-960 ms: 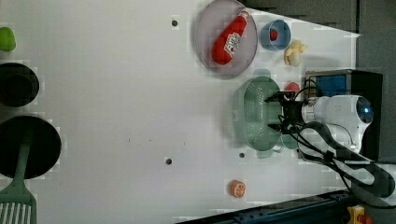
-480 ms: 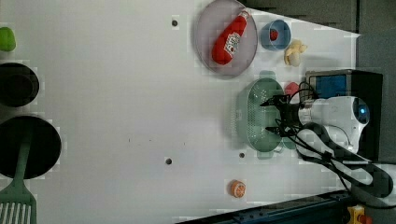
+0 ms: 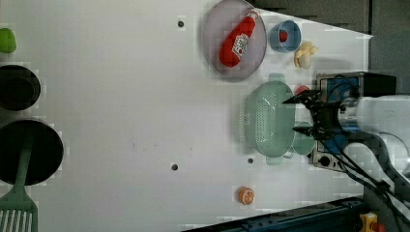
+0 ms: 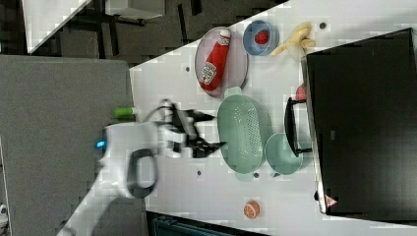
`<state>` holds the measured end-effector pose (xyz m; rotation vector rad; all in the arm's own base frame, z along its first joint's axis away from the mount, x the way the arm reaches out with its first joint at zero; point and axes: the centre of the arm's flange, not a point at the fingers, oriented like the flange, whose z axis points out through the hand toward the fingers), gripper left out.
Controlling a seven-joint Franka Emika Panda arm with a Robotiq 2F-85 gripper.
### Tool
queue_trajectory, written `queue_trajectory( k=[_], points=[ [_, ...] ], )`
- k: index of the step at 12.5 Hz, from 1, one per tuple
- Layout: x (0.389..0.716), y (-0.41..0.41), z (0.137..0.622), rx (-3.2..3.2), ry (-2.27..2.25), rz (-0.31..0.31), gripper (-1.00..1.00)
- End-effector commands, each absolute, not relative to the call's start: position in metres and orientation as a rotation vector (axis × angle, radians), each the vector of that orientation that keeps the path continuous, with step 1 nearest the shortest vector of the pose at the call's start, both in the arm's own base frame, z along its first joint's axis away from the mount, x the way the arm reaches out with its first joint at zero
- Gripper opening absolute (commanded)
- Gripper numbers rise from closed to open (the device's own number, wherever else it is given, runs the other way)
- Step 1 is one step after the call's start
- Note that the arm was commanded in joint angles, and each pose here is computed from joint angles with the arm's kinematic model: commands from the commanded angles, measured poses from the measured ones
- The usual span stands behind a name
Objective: Drag strainer left to right.
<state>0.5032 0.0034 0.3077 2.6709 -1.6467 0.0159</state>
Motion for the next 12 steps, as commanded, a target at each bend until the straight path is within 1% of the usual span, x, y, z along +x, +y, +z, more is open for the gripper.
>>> queue_trajectory(
  k=[1,3,6,7,8,9,10,11,12],
  points=[
    [0.491,0.027,0.397,2.918,-1.26,0.18,1.0],
    [0.473,0.023,0.444,2.952,-1.177,0.213,1.0],
    [0.432,0.022,0.517,2.937,-1.168,0.168,1.0],
    [0.419,0.02,0.541,2.929,-1.169,0.146,1.0],
    [0.408,0.015,0.559,2.917,-1.181,0.111,1.0],
    [0.402,0.009,0.573,2.912,-1.196,0.092,1.0],
    [0.401,0.002,0.584,2.919,-1.2,0.092,1.0],
    [0.403,-0.004,0.591,2.939,-1.171,0.107,1.0],
    [0.404,-0.008,0.592,2.965,-1.108,0.103,1.0]
  ],
)
